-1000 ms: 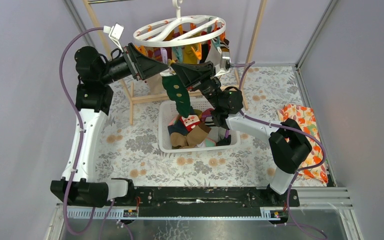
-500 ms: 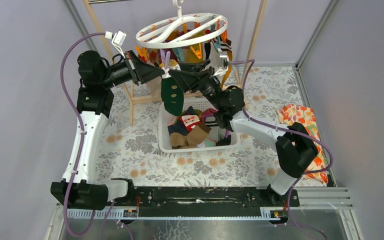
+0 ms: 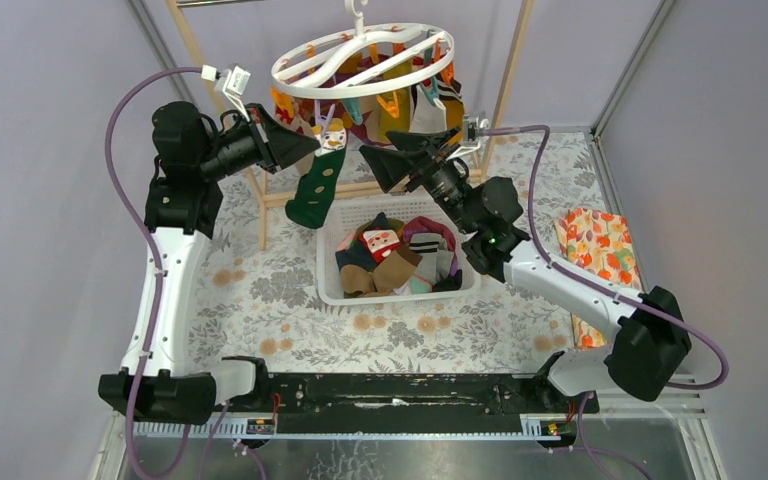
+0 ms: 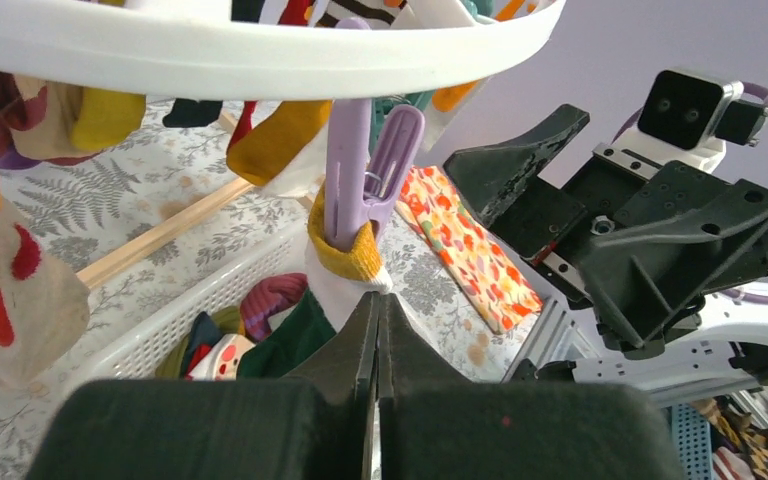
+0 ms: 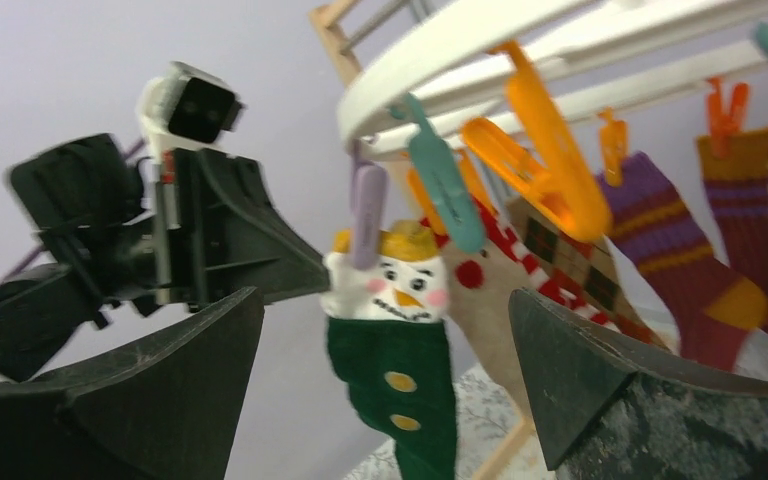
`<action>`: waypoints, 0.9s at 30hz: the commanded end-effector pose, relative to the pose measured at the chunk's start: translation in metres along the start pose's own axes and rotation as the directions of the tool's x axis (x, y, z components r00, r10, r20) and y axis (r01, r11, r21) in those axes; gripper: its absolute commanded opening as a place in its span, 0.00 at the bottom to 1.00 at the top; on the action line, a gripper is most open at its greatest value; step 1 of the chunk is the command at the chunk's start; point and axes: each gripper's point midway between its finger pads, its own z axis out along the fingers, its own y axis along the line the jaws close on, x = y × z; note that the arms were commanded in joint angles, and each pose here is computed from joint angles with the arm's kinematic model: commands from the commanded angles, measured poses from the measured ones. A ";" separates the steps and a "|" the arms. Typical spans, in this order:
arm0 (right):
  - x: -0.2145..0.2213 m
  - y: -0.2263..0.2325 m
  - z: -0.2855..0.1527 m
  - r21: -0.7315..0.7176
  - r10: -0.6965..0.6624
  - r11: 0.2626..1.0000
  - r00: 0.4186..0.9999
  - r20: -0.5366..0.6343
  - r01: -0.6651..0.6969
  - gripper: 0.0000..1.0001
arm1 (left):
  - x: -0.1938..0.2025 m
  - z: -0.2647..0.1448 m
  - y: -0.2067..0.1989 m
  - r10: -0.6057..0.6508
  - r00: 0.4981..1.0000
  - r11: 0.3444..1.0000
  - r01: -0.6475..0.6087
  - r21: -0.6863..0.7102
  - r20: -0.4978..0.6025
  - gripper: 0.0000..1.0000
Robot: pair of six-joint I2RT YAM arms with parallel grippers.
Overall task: Clip the socks to the hanger
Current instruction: Clamp the sock onto the hanger, then open the clamp at the hanger.
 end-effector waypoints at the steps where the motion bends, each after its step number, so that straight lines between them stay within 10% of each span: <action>1: 0.001 -0.024 0.000 0.105 -0.036 0.994 0.999 0.013 0.035 1.00 | -0.014 -0.011 -0.004 0.095 0.995 0.994 -0.092 -0.059 0.039 0.00; 12: 0.008 -0.017 0.044 -0.015 -0.056 0.998 0.995 0.080 0.057 0.74 | -0.016 -0.014 -0.014 0.110 0.994 0.993 -0.109 -0.036 0.026 0.00; 27: -0.006 -0.015 0.066 0.045 -0.226 0.974 0.953 0.203 0.221 0.67 | -0.017 -0.015 -0.017 0.120 0.993 0.992 -0.120 -0.031 0.021 0.00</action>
